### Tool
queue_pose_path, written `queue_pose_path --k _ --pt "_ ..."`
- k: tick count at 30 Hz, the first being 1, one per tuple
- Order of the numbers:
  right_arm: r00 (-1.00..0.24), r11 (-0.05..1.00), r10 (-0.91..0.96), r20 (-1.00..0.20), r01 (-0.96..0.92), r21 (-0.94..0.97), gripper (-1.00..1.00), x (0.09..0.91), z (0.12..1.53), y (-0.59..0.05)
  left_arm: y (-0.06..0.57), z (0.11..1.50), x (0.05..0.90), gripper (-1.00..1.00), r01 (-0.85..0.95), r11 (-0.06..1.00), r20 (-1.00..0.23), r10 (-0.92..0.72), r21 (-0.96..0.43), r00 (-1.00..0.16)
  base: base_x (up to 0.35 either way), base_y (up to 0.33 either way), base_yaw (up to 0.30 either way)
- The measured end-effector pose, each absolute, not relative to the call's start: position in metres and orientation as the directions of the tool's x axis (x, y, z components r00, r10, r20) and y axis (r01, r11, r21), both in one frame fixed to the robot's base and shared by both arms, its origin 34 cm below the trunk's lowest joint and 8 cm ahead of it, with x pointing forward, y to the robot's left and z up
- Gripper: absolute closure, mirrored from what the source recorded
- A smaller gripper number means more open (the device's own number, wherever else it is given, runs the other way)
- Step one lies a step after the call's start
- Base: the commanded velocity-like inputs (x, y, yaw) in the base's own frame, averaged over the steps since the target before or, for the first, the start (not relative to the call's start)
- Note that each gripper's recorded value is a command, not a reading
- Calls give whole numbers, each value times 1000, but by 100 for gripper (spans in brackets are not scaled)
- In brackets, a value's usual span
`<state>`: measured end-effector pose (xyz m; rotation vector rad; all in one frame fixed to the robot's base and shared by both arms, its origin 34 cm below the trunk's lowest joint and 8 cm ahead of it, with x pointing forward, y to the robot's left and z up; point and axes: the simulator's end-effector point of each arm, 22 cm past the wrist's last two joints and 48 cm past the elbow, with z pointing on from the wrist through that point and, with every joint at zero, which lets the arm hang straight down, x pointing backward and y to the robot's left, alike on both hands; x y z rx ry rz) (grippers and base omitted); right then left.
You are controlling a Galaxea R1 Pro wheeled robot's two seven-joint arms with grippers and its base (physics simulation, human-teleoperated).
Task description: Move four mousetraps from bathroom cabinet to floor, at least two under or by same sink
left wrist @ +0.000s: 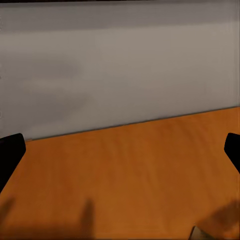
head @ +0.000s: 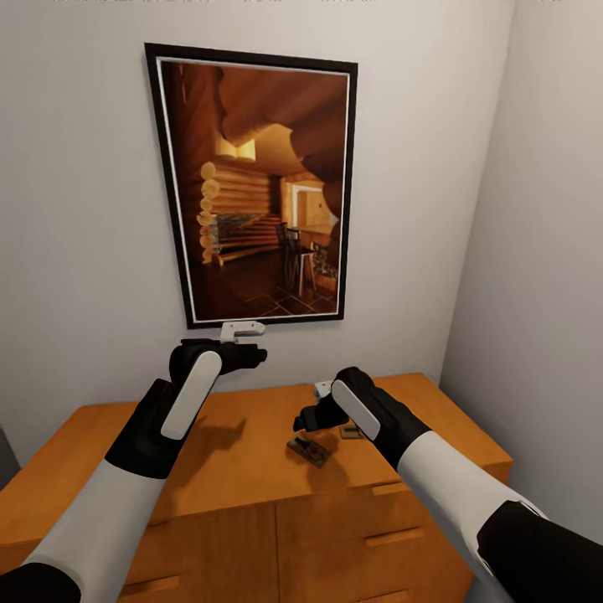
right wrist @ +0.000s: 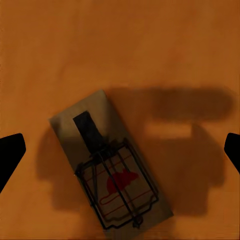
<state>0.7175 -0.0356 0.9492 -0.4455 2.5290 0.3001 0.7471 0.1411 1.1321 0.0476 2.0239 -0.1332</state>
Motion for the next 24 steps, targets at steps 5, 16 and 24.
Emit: queue_pose_path --k 5,16,24 --pt "-794 920 -250 -553 -373 119 -100 717 949 -36 141 1132 747 -100 92 993 -897 -25 -73 -441 -43 0 0" --pt "-795 921 -249 -554 -372 120 -100 718 949 -36 142 1132 747 -100 90 993 -897 -25 -72 -441 -10 0 0" --pt "-795 921 -248 -553 -371 121 -100 717 949 -35 142 1132 747 -100 90 993 -897 -25 -72 -440 -1 0 0"
